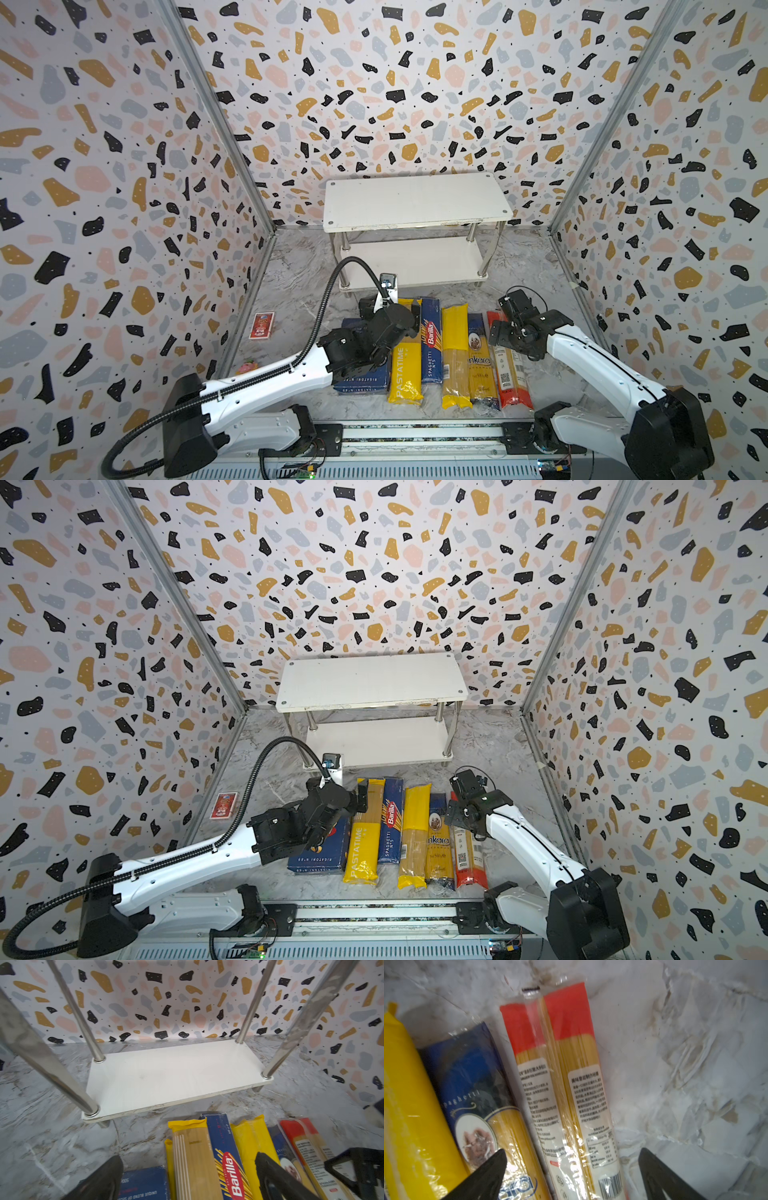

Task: Arrange pasta packages on shelves
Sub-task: Pick up the pasta bag from the middle-right of the table.

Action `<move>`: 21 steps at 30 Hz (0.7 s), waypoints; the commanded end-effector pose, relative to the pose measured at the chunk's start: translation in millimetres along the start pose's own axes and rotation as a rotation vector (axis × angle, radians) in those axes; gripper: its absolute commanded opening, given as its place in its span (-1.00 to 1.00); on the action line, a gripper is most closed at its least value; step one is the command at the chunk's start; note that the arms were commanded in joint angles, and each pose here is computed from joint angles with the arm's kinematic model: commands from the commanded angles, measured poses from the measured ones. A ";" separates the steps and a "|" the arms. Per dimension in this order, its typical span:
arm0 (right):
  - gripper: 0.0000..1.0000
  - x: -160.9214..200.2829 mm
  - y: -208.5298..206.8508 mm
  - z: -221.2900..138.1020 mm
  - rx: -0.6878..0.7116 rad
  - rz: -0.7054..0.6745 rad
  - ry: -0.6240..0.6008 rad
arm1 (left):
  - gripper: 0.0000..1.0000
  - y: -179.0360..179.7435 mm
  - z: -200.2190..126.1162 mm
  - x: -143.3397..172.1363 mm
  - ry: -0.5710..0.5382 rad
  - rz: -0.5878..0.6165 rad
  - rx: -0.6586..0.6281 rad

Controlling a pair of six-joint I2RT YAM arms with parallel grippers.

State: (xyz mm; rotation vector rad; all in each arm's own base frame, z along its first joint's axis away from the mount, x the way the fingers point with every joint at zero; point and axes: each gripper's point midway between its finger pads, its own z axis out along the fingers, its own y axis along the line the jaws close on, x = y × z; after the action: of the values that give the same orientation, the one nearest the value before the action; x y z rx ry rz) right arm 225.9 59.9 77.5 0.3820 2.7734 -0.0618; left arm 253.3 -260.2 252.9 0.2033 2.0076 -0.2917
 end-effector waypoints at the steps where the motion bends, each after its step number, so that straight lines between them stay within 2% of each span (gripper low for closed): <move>1: 0.98 7.6 -2.0 0.4 0.036 0.001 0.055 | 0.99 -29.9 -11.4 6.2 0.068 0.054 0.109; 4: 0.98 14.3 -5.1 8.5 0.077 -0.017 0.108 | 0.99 -49.8 -22.9 8.0 0.105 0.056 0.214; 7: 0.98 25.0 -4.5 14.6 0.078 -0.022 0.163 | 0.99 -54.4 -32.5 4.4 0.105 0.040 0.266; 14: 0.98 34.5 -6.4 23.6 0.088 -0.044 0.240 | 0.99 -44.4 -39.9 -5.7 0.056 0.028 0.254; 21: 0.98 32.0 -8.9 38.9 0.090 -0.024 0.271 | 0.99 -44.1 -35.1 4.9 0.080 0.047 0.246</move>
State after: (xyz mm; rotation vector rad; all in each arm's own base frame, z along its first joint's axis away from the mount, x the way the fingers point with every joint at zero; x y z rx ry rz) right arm 202.8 56.4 28.9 0.4078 3.0454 -0.1717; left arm 211.5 -292.1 275.6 0.3872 2.0314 -0.5271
